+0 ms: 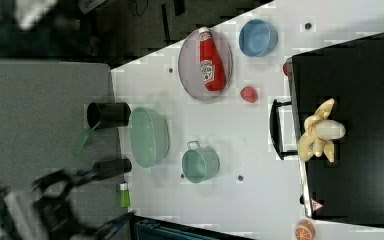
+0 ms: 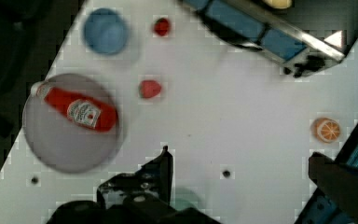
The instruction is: Pick banana from oven and place on table.
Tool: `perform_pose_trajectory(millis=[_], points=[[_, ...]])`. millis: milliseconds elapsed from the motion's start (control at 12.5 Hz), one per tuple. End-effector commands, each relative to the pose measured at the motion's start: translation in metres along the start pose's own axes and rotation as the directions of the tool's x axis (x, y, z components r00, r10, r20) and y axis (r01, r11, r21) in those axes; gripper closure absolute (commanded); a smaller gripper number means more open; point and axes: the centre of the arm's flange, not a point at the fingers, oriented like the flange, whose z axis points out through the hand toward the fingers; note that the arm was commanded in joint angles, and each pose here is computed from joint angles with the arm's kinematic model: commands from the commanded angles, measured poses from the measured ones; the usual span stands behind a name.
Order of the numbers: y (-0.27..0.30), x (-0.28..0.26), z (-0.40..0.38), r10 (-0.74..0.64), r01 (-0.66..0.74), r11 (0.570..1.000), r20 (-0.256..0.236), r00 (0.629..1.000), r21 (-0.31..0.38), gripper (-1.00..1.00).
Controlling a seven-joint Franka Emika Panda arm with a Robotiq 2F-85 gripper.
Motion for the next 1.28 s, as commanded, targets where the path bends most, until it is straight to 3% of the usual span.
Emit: perform_pose_trajectory(millis=[80,320,640,1120,1280], points=[[0.005,0.056,0.098,-0.027,0.035,0.996,0.095,0.995,-0.087,-1.0],[0.025,0.11,0.136,-0.09,0.094,0.993,0.06,0.994,-0.07,-1.0],[0.045,0.161,0.189,-0.166,0.166,0.981,0.009,0.986,-0.104,-1.0],[0.062,0.201,0.259,-0.129,0.119,0.976,-0.045,0.991,-0.183,-1.0],[0.064,0.208,0.278,-0.092,0.082,0.983,-0.055,0.994,-0.165,-1.0]])
